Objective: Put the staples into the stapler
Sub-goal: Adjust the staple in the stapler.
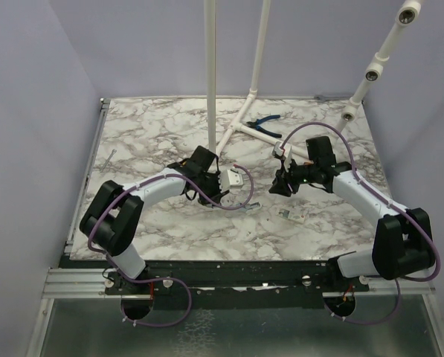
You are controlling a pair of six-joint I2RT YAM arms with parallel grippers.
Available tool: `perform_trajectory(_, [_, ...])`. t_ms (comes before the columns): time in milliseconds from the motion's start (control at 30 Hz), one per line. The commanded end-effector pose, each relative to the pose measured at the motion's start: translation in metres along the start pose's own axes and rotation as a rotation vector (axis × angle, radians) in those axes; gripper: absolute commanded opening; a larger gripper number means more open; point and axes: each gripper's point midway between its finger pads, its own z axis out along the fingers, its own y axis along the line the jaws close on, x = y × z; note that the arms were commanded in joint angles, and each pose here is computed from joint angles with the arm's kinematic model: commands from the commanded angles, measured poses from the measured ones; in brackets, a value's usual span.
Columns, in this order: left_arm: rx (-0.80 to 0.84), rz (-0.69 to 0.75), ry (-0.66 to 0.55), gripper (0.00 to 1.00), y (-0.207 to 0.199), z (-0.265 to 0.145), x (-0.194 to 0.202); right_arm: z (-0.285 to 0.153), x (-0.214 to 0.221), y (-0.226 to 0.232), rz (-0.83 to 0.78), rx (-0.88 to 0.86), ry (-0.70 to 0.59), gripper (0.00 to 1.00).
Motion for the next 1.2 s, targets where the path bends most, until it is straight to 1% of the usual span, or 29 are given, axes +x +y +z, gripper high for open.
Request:
perform_trajectory(0, [0.005,0.037,0.010,0.20,0.001,0.003,-0.001,0.003,0.006,-0.003,-0.008,0.008,0.017,0.41])
perform_trajectory(367, [0.020,0.040,0.022,0.18,-0.002,0.008,0.003,0.003,0.008,-0.004,-0.005,0.008,0.021,0.41])
perform_trajectory(567, [0.030,0.039,0.032,0.15,-0.004,0.012,0.006,0.003,0.008,-0.004,-0.004,0.010,0.023,0.41])
perform_trajectory(733, [0.037,0.039,0.037,0.12,-0.006,0.014,0.007,0.003,0.008,-0.004,-0.003,0.011,0.025,0.41])
perform_trajectory(967, [0.040,0.039,0.031,0.01,-0.006,0.013,0.005,0.004,0.010,-0.005,0.001,0.010,0.029,0.41])
perform_trajectory(1167, [0.035,0.037,0.022,0.00,-0.005,0.011,0.000,0.005,0.010,-0.005,0.005,0.008,0.031,0.41])
